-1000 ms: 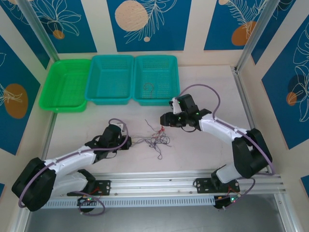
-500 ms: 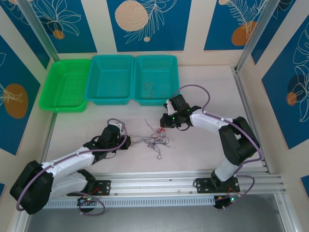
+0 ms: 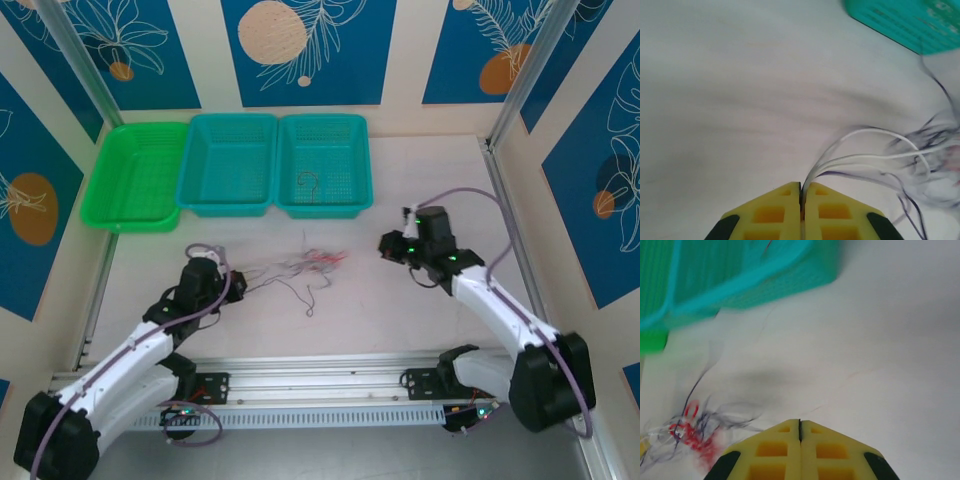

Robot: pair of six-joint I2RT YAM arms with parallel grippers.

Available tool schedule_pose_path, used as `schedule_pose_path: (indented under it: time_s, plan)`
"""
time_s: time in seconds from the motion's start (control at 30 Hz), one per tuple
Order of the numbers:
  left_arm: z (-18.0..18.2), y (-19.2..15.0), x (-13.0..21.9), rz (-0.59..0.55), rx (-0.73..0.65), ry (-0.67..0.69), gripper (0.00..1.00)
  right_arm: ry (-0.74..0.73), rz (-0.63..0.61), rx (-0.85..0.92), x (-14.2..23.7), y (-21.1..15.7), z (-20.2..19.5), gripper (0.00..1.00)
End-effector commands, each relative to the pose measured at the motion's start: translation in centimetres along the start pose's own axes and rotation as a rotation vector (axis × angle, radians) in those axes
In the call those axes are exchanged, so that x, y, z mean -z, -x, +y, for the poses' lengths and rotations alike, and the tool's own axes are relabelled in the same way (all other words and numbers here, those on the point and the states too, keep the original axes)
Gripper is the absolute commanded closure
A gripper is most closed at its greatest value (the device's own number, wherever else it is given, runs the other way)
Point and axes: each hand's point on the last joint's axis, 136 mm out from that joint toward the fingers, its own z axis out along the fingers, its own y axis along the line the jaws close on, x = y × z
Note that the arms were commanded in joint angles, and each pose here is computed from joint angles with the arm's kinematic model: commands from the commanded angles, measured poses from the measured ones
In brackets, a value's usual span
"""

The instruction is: Untangle the cables

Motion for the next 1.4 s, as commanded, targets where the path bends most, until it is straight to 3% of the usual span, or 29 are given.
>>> schedule_pose_path:
  time_s: [0.0,0.1,0.2,0.37,0.43,0.5,0.57,0.6,0.8,0.97,1.2,1.37]
  plan:
    - [6.2,-2.8,0.6,0.075,0.030,0.230,1.00,-0.152,-0.164,-0.097,2.9,2.7,-4.3,1.00]
    - [6.5,-2.5,0.7,0.063,0.049,0.237,1.00,-0.154,-0.233,-0.131,5.0,3.9,-4.9,1.00]
    - [5.3,-2.4,0.2,0.063,0.054,0.170,1.00,-0.027,-0.231,-0.100,5.6,4.2,-2.7,1.00]
    - [3.2,-1.8,-0.3,0.048,0.026,0.055,1.00,0.239,0.000,0.001,3.2,0.2,4.9,1.00]
    - [2.6,-1.6,-0.2,0.044,0.006,0.028,1.00,0.292,0.112,0.079,2.0,-2.7,8.1,0.90]
    - [2.2,-1.5,-0.2,0.045,-0.005,0.006,1.00,0.310,0.215,0.121,0.4,-5.4,10.6,0.64]
    - [2.0,-1.5,-0.2,0.048,-0.008,-0.002,1.00,0.302,0.310,0.090,-1.6,-7.3,11.8,0.52]
    - [2.0,-1.5,-0.2,0.048,-0.010,-0.003,1.00,0.293,0.354,0.054,-2.8,-8.0,12.1,0.51]
    - [2.1,-1.7,-0.4,0.049,-0.009,-0.005,1.00,0.234,0.473,-0.086,-9.5,-10.2,12.8,0.50]
    - [2.0,-1.9,-0.4,0.052,-0.012,-0.014,1.00,0.227,0.533,-0.103,-13.6,-12.2,13.9,0.50]
    - [2.1,-1.9,-0.4,0.053,-0.024,-0.012,1.00,0.207,0.563,-0.110,-16.7,-14.3,14.5,0.50]
    - [2.1,-2.0,-0.4,0.056,-0.026,-0.016,1.00,0.169,0.534,-0.086,-17.8,-14.8,13.8,0.58]
